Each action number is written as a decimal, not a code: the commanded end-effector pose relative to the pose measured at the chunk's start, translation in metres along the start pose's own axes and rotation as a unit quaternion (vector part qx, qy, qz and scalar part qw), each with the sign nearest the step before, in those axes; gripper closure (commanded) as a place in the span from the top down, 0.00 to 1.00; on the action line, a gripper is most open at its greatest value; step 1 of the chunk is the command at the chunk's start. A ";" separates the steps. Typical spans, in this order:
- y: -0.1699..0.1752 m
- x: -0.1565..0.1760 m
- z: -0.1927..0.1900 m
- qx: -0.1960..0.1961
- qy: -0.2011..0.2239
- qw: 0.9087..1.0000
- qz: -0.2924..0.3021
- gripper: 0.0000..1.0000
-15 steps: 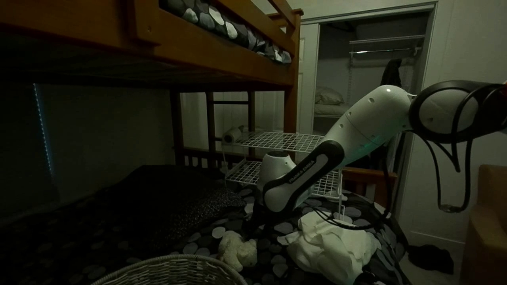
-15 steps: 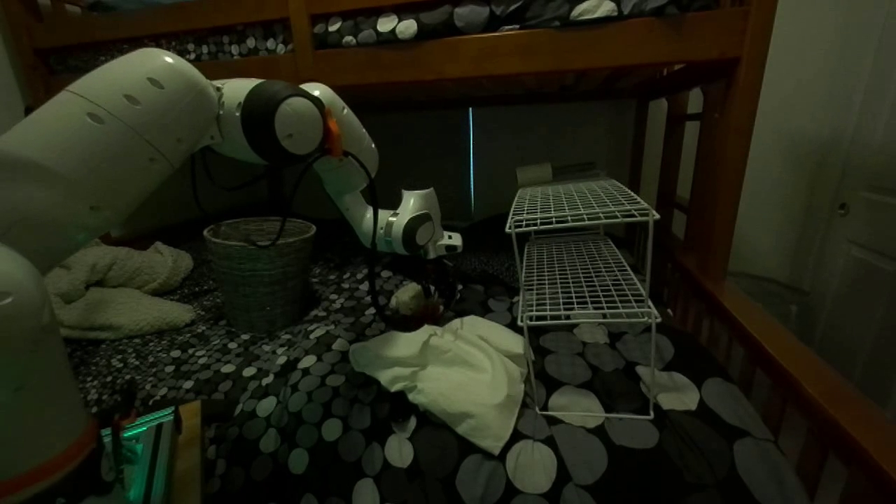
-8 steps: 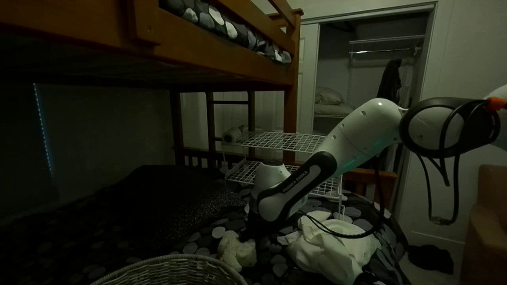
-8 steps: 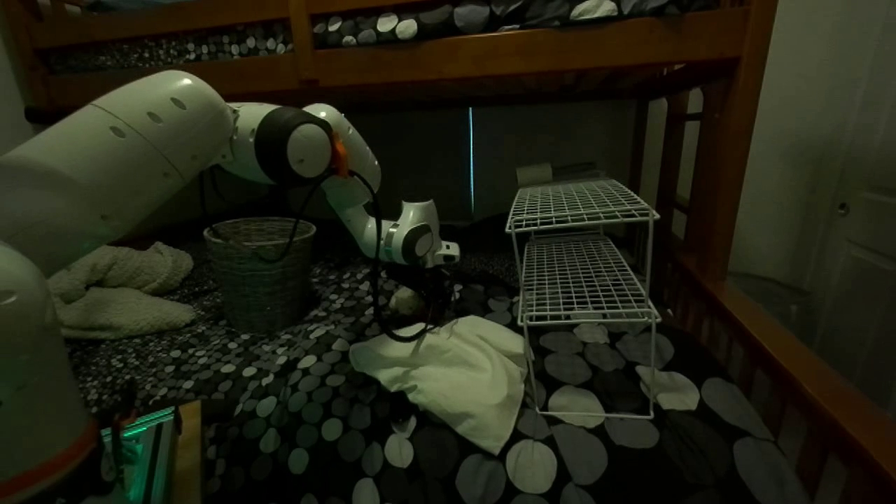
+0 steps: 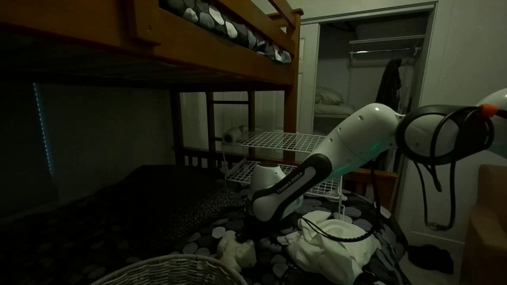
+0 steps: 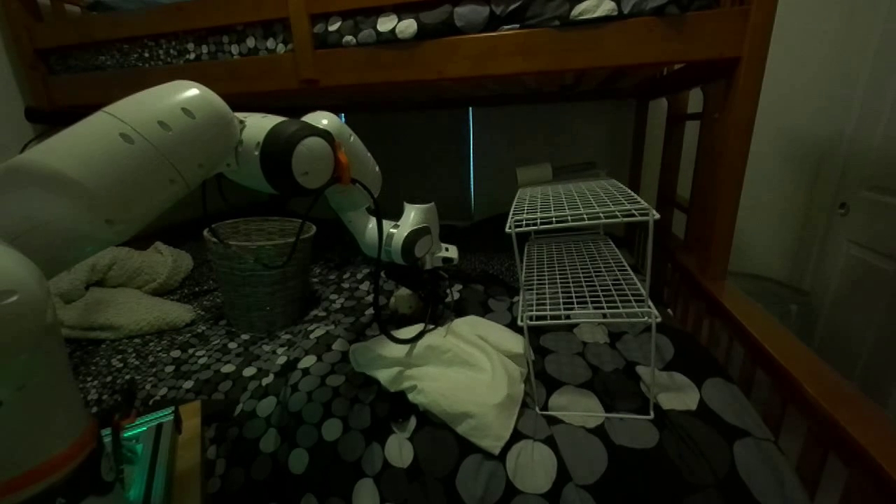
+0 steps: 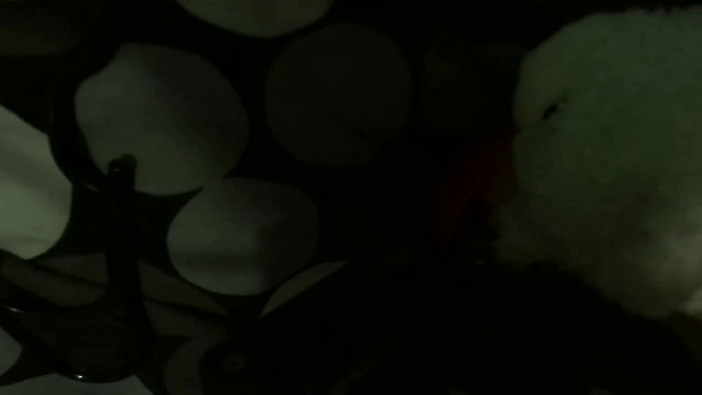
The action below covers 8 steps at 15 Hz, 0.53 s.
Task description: Put the red bowl and teddy bear on the top shelf of the rack
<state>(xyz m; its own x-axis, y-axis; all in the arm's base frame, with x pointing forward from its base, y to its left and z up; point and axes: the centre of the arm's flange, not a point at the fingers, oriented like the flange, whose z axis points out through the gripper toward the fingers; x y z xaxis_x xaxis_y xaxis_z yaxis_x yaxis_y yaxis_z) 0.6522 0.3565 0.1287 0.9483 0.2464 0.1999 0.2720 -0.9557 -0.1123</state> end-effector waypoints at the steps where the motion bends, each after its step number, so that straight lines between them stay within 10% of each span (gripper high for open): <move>1: 0.004 0.004 -0.006 0.020 -0.013 1.000 0.016 0.01; 8: 0.035 -0.023 -0.130 0.147 0.045 0.988 -0.005 0.01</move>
<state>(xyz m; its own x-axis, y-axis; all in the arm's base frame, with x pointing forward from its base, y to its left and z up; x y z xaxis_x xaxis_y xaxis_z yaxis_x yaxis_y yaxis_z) 0.6582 0.3395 0.2013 0.9405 0.2126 0.2650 0.2914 -0.9059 -0.3072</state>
